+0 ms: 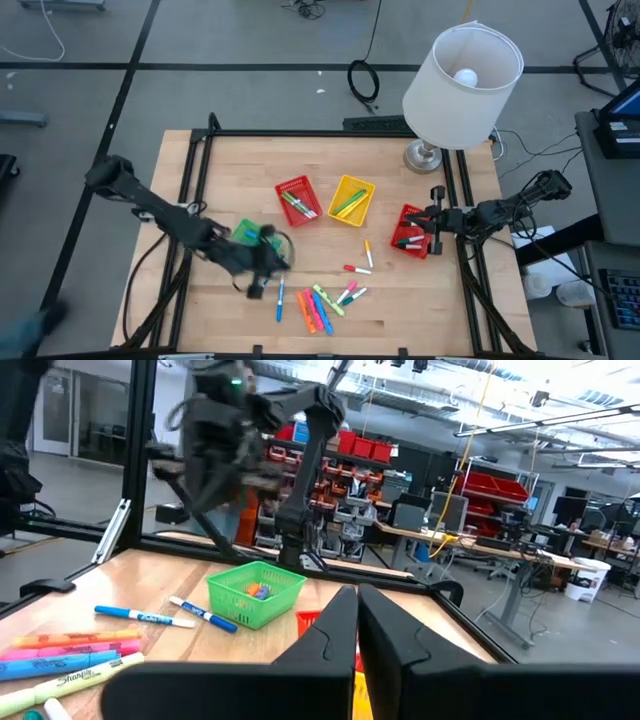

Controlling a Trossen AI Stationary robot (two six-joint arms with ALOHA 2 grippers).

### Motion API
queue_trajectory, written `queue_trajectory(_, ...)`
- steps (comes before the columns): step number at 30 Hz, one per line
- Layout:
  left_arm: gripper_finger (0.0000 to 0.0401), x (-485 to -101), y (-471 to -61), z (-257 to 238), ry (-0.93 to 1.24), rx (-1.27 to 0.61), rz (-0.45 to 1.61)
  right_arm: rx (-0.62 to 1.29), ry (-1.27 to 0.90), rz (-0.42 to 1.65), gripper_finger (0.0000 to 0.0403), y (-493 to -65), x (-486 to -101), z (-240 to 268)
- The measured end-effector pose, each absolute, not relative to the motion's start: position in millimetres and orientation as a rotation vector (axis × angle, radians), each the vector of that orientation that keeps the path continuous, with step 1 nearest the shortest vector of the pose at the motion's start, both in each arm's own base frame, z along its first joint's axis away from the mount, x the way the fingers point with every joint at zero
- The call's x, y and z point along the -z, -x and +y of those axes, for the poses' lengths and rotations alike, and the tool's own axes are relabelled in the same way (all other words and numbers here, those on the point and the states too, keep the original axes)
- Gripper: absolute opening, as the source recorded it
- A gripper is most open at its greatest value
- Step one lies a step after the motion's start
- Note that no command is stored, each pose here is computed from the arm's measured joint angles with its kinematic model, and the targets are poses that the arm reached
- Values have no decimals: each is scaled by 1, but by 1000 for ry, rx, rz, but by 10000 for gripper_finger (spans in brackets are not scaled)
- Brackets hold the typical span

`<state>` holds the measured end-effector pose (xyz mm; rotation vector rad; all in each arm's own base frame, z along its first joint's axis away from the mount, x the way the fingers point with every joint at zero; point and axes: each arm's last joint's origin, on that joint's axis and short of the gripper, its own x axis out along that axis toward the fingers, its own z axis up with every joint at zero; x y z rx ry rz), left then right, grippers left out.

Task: Pick & Place Markers
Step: Put the orange highlighter into the green bin

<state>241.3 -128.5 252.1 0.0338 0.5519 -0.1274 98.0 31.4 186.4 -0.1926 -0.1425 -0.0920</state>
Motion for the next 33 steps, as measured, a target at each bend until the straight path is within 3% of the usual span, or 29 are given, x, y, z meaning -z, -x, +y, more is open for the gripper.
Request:
queue_trajectory(10,18,-257,-315,-182,-222,304,699,89,143,-146,0,-98,-187,31)
queue_trajectory(17,98,-242,-348,-209,-170,500,862,88,142,-146,0,-98,-187,31)
queue_trajectory(24,180,-205,-354,-221,-299,557,998,86,115,-144,0,-98,-186,32)
queue_trajectory(33,187,-186,-354,-227,-417,591,1026,87,129,-140,0,-99,-186,32)
